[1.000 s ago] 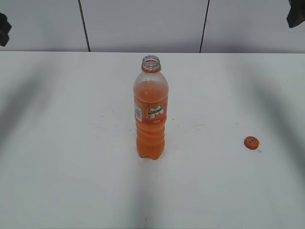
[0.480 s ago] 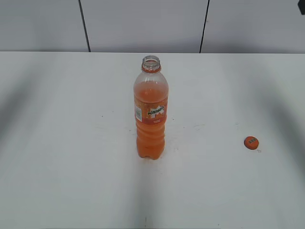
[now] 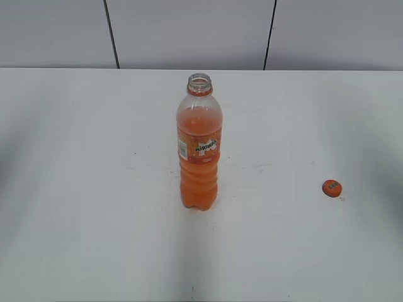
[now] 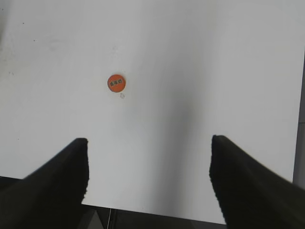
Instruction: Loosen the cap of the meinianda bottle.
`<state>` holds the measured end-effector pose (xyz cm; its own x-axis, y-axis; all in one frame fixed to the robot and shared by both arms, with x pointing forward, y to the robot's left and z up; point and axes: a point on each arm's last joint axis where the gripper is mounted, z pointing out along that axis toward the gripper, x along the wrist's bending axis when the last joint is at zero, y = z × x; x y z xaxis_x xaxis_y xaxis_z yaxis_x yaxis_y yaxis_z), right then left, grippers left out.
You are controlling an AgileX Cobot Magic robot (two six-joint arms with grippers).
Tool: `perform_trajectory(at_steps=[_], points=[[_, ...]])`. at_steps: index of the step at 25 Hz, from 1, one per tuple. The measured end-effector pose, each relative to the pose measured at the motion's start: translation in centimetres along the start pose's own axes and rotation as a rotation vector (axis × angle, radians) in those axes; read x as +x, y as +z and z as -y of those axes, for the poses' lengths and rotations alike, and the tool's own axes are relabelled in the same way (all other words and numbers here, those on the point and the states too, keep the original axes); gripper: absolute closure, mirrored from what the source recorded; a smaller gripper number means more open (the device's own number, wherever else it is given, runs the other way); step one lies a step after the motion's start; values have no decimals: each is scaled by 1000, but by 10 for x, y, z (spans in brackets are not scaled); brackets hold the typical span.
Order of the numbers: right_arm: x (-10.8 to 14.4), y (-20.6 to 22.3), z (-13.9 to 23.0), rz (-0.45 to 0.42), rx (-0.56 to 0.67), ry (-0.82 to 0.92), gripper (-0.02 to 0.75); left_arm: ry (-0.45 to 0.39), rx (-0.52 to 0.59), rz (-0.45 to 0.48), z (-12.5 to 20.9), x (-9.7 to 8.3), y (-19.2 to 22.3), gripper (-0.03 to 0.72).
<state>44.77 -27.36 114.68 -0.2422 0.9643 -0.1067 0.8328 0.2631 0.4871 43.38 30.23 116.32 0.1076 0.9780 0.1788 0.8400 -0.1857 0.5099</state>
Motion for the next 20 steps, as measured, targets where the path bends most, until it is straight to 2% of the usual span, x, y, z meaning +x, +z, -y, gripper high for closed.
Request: perform_trajectory(at_steps=[3, 8, 12, 16, 20], points=[[5, -3, 33, 5, -42, 4, 146, -1, 6, 8, 38, -6, -3, 179], [13, 0, 88, 11, -95, 7, 146, -6, -96, -3, 96, -13, -10, 180], [20, 9, 128, 14, -128, 8, 146, -5, -105, -4, 132, -20, 0, 180], [26, 29, 163, 13, -140, 9, 146, -7, -104, 2, 161, -26, 11, 180], [28, 28, 177, 16, -168, 12, 146, -27, -188, 19, 170, -29, 3, 180]])
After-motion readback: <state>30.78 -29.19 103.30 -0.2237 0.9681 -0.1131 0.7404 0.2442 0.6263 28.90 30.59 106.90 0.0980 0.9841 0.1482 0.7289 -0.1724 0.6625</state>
